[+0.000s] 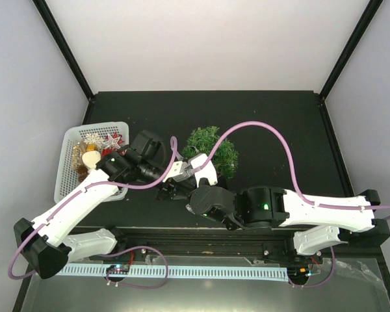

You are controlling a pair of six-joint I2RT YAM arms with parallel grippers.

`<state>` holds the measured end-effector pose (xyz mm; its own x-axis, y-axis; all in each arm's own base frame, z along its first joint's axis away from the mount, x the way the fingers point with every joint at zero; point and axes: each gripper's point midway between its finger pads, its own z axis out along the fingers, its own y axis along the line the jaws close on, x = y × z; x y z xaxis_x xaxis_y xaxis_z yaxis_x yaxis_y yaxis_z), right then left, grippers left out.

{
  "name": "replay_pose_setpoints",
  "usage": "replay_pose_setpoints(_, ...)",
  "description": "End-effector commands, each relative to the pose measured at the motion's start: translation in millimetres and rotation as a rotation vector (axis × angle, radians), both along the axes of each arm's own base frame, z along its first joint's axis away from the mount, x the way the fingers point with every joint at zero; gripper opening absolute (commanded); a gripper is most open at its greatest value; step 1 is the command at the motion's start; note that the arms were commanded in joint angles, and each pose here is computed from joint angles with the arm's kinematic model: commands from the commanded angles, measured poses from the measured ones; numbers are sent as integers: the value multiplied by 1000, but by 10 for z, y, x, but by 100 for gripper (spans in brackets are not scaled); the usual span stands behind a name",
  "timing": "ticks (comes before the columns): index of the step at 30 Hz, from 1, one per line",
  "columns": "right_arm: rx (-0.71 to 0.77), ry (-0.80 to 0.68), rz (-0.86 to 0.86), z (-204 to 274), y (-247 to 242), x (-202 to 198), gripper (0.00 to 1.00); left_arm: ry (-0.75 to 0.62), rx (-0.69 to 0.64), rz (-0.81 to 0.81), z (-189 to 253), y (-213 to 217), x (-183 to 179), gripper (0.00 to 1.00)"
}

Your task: Decorate the small christmas tree

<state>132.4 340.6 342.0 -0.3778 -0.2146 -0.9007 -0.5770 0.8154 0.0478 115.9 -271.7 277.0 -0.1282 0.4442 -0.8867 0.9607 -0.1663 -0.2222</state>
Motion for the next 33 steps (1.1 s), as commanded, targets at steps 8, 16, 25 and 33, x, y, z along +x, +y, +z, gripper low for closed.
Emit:
replay_pose_setpoints(8, 69, 0, -10, 117, -61, 34, 1, 2, -45, -64, 16, -7, -115, 1)
replay_pose_setpoints(16, 60, 0, -15, 92, -79, 39, 1, -21, -33, -58, 18, 13, -111, 2)
replay_pose_setpoints(25, 54, 6, -35, 49, -159, 51, 15, -108, 23, -1, 45, 94, -49, 2)
replay_pose_setpoints(33, 75, 4, -41, 62, -229, 52, 31, -176, 88, 49, -31, 208, 3, 2)
